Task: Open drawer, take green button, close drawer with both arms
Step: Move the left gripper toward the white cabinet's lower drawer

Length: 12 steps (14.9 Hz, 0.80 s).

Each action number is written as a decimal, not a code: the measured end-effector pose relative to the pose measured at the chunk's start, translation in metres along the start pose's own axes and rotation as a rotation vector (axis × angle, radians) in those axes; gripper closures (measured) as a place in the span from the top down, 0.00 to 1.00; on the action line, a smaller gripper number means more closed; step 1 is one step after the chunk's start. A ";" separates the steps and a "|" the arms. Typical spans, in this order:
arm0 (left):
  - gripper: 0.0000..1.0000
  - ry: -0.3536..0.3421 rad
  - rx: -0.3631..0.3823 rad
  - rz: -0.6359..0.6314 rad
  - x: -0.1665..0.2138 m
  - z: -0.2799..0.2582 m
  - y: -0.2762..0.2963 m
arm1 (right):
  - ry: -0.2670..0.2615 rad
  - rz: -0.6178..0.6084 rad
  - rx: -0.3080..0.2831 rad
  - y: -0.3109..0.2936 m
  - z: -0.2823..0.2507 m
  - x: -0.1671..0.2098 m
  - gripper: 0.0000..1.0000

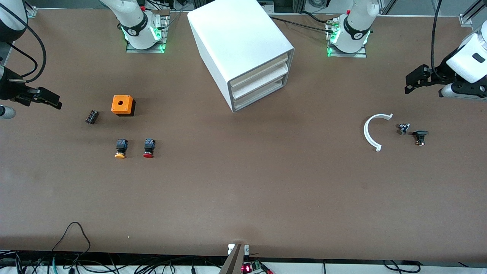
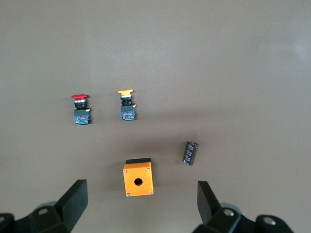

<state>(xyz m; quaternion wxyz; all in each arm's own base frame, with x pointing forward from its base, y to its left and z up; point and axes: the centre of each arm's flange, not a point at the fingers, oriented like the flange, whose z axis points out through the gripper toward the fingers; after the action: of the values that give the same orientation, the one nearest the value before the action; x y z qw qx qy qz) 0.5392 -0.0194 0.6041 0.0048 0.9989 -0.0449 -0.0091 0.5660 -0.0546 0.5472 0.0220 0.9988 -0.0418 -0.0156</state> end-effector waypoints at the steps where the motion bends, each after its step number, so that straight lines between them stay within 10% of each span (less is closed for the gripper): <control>1: 1.00 -0.007 -0.003 0.001 0.002 0.004 0.000 | 0.000 0.000 0.000 0.000 0.000 0.000 1.00; 7: 1.00 -0.070 -0.030 0.045 0.025 0.041 0.023 | 0.003 -0.006 0.000 -0.004 -0.001 0.000 1.00; 12: 1.00 -0.231 -0.245 0.036 0.057 0.134 0.053 | 0.006 -0.007 0.000 -0.004 -0.002 0.001 1.00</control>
<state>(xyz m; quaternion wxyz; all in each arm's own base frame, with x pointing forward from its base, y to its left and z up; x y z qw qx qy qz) 0.5892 -0.0781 0.4700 0.1213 0.9822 -0.0617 -0.1294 0.5668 -0.0508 0.5487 0.0220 0.9989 -0.0384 -0.0128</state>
